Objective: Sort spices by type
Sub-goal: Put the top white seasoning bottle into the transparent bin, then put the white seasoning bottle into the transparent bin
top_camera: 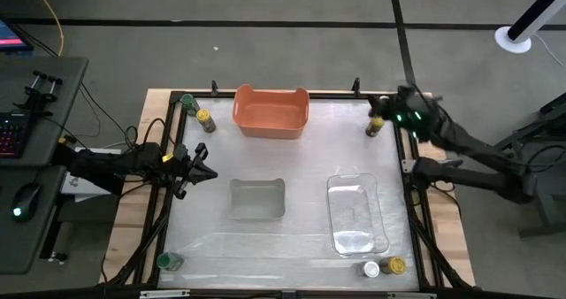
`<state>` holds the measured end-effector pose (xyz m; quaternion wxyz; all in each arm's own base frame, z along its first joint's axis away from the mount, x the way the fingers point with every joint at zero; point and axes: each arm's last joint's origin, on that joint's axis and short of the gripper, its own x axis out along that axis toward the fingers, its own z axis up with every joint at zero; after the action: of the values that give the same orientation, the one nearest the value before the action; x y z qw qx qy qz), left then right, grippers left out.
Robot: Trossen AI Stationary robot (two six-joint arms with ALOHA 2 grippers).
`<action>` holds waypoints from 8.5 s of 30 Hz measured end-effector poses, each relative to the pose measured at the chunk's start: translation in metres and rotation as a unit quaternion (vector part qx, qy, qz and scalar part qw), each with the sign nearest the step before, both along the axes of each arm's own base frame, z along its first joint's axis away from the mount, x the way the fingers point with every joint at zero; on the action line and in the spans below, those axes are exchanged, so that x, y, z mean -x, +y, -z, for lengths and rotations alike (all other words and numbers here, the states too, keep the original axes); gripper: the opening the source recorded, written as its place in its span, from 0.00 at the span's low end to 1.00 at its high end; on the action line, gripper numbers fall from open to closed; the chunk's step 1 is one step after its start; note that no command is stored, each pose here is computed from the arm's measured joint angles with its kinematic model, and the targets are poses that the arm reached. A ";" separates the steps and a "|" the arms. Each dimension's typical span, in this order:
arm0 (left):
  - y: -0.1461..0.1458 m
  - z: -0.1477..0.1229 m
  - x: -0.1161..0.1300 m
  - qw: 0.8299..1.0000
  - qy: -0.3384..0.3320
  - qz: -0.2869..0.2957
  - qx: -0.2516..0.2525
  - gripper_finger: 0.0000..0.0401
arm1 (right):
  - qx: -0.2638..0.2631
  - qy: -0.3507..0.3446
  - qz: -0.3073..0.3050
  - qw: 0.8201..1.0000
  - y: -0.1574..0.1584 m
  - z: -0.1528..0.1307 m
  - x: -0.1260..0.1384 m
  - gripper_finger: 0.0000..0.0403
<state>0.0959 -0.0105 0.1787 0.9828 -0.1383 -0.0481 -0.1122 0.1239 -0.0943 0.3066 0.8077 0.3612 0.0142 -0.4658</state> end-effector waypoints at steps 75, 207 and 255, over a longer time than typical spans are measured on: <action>0.000 0.000 0.000 1.000 0.000 0.000 0.000 0.01 | -0.318 0.452 0.069 0.830 -0.169 0.103 -0.032 0.77; 0.000 0.000 0.000 1.000 0.000 0.000 0.000 0.01 | -0.248 0.379 -0.613 0.647 0.311 0.000 -0.111 0.74; 0.000 0.000 0.000 1.000 0.000 0.000 0.000 0.01 | -0.153 0.442 -0.491 0.735 0.389 0.032 -0.059 0.74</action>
<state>0.0959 -0.0105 0.1787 0.9828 -0.1384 -0.0480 -0.1122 0.1831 0.2942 0.2747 0.7605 0.1760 0.6164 -0.1033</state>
